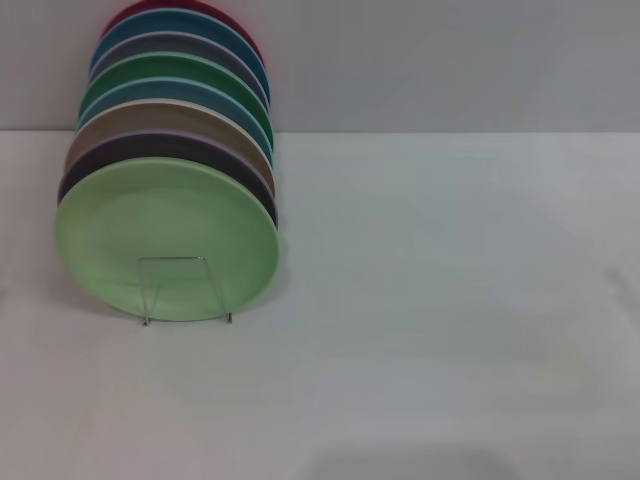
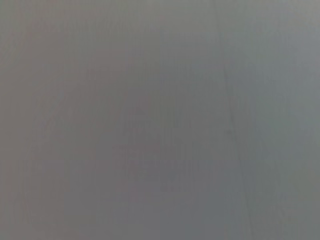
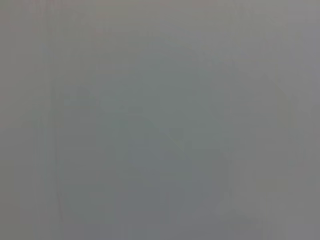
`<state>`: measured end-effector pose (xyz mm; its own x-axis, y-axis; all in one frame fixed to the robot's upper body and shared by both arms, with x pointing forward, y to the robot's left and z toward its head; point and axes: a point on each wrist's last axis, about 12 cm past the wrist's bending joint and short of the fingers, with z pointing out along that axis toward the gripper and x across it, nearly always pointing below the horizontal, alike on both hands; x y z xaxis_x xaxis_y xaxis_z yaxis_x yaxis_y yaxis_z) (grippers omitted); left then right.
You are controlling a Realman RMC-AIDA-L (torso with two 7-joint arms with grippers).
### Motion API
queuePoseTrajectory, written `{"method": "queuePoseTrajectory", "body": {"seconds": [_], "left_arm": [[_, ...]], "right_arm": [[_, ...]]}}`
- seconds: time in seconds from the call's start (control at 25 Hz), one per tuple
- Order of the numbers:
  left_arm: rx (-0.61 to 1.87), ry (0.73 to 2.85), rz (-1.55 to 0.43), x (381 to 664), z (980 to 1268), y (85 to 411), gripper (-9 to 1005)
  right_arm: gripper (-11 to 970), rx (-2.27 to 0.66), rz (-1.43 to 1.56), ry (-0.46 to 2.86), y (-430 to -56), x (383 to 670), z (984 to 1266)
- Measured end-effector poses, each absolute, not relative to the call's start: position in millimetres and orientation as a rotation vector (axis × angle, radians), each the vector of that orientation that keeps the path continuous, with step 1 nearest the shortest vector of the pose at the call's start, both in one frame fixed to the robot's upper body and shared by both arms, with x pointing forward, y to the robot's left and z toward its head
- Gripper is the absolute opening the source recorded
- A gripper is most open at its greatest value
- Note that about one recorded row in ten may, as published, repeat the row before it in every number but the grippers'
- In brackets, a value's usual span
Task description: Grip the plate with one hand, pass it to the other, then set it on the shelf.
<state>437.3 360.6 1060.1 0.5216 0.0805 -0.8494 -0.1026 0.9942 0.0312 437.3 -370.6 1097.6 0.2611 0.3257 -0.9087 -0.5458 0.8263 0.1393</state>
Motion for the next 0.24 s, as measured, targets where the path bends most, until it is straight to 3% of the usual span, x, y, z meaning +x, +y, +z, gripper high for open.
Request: {"method": "queuePoseTrajectory", "body": {"seconds": [0.24], "left_arm": [[-0.014,1.045,0.144,434.3,1056.1,361.9,796]], "right_arm": [[631,-0.207,0.595,1.174,-371.2,436.8,1096.0]]}}
